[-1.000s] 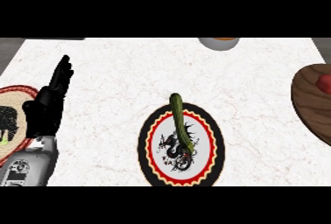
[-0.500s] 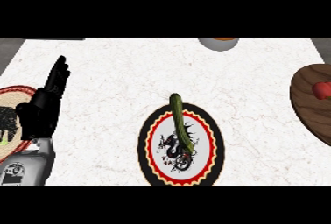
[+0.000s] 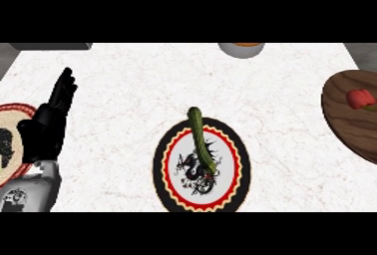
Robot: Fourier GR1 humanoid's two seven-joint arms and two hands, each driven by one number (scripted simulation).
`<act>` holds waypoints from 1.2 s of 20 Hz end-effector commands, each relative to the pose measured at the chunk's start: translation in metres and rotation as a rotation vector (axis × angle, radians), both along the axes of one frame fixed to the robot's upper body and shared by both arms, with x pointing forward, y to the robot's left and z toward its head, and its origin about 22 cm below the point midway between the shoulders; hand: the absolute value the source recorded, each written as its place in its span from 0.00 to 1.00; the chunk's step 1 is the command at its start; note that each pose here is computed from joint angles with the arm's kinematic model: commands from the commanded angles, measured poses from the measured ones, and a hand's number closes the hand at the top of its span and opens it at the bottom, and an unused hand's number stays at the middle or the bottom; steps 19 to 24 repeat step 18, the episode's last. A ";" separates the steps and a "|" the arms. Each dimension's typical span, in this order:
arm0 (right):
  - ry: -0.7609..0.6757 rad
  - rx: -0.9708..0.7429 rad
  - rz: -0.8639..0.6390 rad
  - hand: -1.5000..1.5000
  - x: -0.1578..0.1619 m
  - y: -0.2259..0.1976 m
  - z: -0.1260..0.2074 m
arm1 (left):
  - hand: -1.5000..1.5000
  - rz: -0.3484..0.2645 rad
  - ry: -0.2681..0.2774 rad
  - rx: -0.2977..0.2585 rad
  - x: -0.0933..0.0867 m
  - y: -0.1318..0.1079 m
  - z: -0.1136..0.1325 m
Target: Pick the bell pepper from the plate and place it in the bowl
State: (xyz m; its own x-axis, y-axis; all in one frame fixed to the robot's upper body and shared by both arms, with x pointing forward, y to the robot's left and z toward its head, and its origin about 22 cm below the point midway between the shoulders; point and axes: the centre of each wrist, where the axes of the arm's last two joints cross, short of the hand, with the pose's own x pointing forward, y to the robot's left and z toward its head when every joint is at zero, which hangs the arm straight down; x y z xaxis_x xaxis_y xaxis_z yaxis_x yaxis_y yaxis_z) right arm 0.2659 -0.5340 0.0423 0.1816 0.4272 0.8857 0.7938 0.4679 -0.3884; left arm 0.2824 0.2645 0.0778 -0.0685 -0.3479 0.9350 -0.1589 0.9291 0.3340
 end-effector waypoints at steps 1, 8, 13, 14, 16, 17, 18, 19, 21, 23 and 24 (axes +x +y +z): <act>-0.082 0.033 0.049 0.00 -0.040 -0.027 0.008 | 0.50 0.007 -0.012 0.010 -0.006 0.009 0.000; -0.095 0.060 0.162 0.00 -0.099 -0.010 -0.019 | 0.50 0.010 0.013 0.003 0.014 -0.004 0.008; -0.104 0.071 0.206 0.00 -0.123 0.022 -0.019 | 0.50 0.007 0.012 0.006 0.012 0.012 0.007; -0.111 0.050 0.210 0.00 -0.137 0.016 -0.010 | 0.50 0.022 0.017 -0.004 0.017 -0.001 0.010; -0.113 0.068 0.180 0.00 -0.145 0.035 -0.045 | 0.50 0.001 0.014 -0.015 -0.001 -0.002 -0.007; -0.120 0.057 0.183 0.00 -0.136 0.039 -0.027 | 0.50 0.010 0.007 0.007 -0.004 -0.002 0.013; -0.121 0.063 0.209 0.00 -0.155 0.030 -0.018 | 0.50 0.016 0.011 0.015 0.000 0.000 -0.002; -0.121 0.063 0.209 0.00 -0.155 0.030 -0.018 | 0.50 0.016 0.011 0.015 0.000 0.000 -0.002; -0.121 0.063 0.209 0.00 -0.155 0.030 -0.018 | 0.50 0.016 0.011 0.015 0.000 0.000 -0.002; -0.121 0.063 0.209 0.00 -0.155 0.030 -0.018 | 0.50 0.016 0.011 0.015 0.000 0.000 -0.002; -0.121 0.063 0.209 0.00 -0.155 0.030 -0.018 | 0.50 0.016 0.011 0.015 0.000 0.000 -0.002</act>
